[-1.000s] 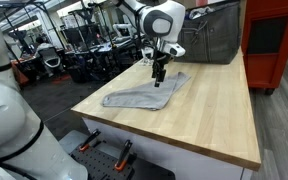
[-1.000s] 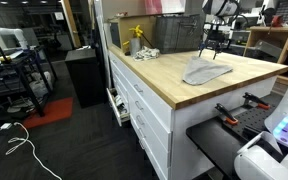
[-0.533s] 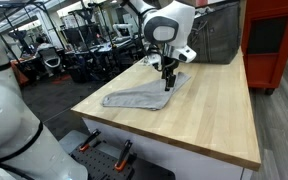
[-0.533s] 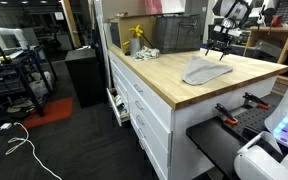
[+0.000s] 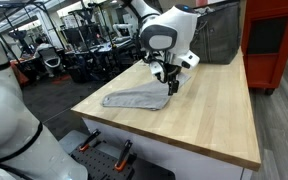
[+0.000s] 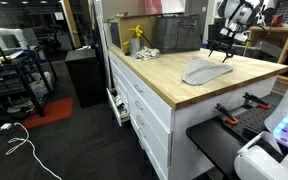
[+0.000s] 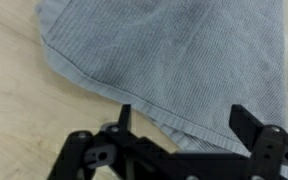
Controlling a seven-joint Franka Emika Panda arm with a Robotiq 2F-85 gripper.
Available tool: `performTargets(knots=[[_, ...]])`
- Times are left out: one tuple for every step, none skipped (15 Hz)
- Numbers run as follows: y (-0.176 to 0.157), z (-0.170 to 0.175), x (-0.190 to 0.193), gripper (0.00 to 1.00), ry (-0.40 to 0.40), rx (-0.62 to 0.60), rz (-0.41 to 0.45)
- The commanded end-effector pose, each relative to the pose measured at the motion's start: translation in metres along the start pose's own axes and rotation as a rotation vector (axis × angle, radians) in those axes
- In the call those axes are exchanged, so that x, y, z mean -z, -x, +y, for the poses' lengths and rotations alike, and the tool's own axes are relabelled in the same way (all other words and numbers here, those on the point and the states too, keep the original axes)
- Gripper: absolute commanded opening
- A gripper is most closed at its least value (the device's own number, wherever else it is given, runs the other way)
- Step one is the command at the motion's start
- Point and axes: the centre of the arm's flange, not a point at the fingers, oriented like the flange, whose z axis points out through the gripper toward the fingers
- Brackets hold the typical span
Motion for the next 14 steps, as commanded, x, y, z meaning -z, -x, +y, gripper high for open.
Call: performTargets(knots=[[0.0, -0.001, 0.0, 1.0, -0.001, 0.002, 0.0], [0.001, -0.002, 0.0, 1.0, -0.001, 0.003, 0.0], [0.001, -0.002, 0.0, 1.0, -0.001, 0.004, 0.0], [0.001, -0.002, 0.0, 1.0, -0.001, 0.004, -0.001], [0.001, -0.002, 0.0, 1.0, -0.001, 0.004, -0.001], [0.001, -0.002, 0.0, 1.0, -0.001, 0.003, -0.001], [0.002, 0.0, 0.001, 1.0, -0.003, -0.001, 0.009], [0.004, 0.005, 0.004, 1.0, 0.003, -0.014, 0.035], [0.005, 0.008, 0.006, 1.0, 0.003, -0.017, 0.05], [0.005, 0.013, 0.009, 1.0, 0.011, -0.023, 0.088], [0.005, 0.02, 0.011, 1.0, 0.027, -0.026, 0.125], [0.004, 0.029, 0.013, 1.0, 0.041, -0.02, 0.164], [0.004, 0.035, 0.015, 1.0, 0.048, -0.018, 0.19], [0.012, 0.043, 0.017, 1.0, 0.058, 0.003, 0.213]])
